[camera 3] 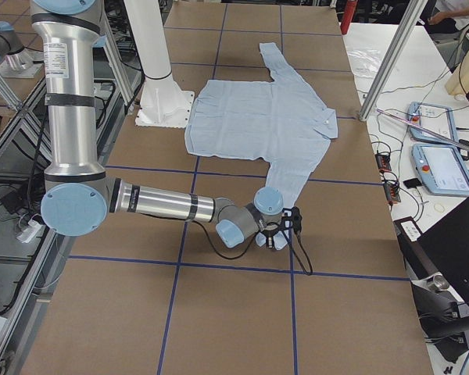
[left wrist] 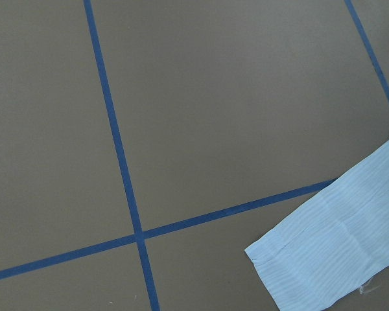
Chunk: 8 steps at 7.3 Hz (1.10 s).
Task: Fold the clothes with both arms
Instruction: 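Carry the grasped sleeve with the right gripper across the shirt toward the collar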
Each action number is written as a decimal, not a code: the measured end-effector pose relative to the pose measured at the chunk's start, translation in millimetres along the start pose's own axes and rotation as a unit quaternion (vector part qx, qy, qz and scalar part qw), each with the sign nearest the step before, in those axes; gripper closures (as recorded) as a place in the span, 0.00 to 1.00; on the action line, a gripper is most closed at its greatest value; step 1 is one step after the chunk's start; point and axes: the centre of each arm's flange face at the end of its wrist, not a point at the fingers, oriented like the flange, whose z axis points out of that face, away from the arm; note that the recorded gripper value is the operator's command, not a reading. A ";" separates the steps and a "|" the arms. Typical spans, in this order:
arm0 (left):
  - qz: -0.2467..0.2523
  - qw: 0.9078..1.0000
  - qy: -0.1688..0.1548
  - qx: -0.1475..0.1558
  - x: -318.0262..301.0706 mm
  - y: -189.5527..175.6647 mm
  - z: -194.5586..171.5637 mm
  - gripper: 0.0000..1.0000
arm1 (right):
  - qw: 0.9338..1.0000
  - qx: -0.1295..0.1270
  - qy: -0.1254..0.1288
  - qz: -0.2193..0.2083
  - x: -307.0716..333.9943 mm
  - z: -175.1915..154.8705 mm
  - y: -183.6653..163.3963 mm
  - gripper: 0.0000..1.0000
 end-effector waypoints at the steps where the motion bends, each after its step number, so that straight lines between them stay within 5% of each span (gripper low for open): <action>1: -0.001 1.000 0.000 0.000 -0.6 0.0 0.4 0.01 | 0.999 0.015 -0.035 -0.012 -37.3 -25.3 -16.5 1.00; 3: -0.002 1.000 0.000 -0.001 -1.1 0.1 0.7 0.01 | 0.993 0.042 -0.111 0.018 -143.4 -74.2 -74.3 1.00; 5: -0.002 1.000 0.000 -0.001 -1.8 1.0 1.2 0.01 | 0.982 0.035 -0.172 0.070 -280.0 -94.3 -129.1 1.00; 8: -0.006 1.000 -0.001 -0.004 -4.7 4.8 3.3 0.01 | 0.982 0.027 -0.166 0.084 -483.0 -79.2 -177.9 1.00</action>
